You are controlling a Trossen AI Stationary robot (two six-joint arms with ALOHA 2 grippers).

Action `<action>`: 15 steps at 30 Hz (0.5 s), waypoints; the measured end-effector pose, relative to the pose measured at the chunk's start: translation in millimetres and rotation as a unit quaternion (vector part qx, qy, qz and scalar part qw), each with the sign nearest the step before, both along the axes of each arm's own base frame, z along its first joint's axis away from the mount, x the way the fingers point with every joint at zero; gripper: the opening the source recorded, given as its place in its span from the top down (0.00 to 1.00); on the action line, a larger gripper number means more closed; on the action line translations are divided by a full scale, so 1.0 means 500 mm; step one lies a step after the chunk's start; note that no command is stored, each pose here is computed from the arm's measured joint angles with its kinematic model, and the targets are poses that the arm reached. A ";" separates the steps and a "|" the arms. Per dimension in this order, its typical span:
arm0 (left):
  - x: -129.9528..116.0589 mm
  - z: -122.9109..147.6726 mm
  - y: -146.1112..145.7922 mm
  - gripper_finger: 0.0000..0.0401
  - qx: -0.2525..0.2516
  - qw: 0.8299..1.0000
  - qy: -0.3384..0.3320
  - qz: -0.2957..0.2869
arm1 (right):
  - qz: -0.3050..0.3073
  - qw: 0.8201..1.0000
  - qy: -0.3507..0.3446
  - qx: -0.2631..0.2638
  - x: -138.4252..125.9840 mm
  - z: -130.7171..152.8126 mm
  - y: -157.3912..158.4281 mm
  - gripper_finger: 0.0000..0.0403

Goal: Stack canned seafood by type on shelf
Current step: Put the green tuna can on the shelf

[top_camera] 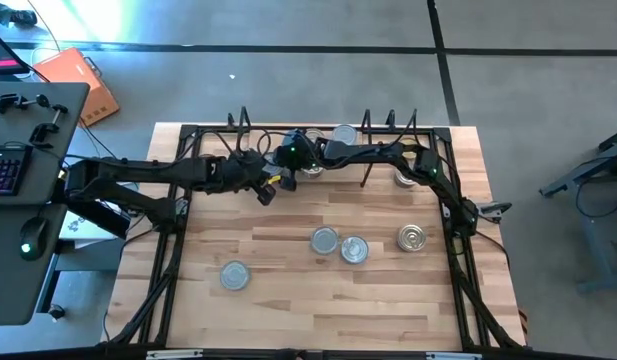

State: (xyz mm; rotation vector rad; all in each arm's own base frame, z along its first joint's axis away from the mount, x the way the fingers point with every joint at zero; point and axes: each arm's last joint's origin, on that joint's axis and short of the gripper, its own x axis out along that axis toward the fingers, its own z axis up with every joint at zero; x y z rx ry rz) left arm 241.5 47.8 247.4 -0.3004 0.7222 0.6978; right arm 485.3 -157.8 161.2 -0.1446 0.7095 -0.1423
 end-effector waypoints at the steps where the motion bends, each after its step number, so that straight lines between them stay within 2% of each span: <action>1: 0.000 0.006 -0.002 1.00 0.003 1.000 0.004 -0.001 | -0.001 1.000 -0.002 0.000 0.000 0.000 0.000 0.01; 8: -0.006 0.033 -0.037 1.00 0.014 0.999 0.037 -0.018 | -0.042 0.999 -0.015 0.005 0.003 0.001 -0.004 0.01; 15: -0.020 0.009 -0.092 1.00 0.007 0.998 0.060 -0.024 | -0.035 0.999 -0.012 -0.028 0.010 0.003 0.013 0.01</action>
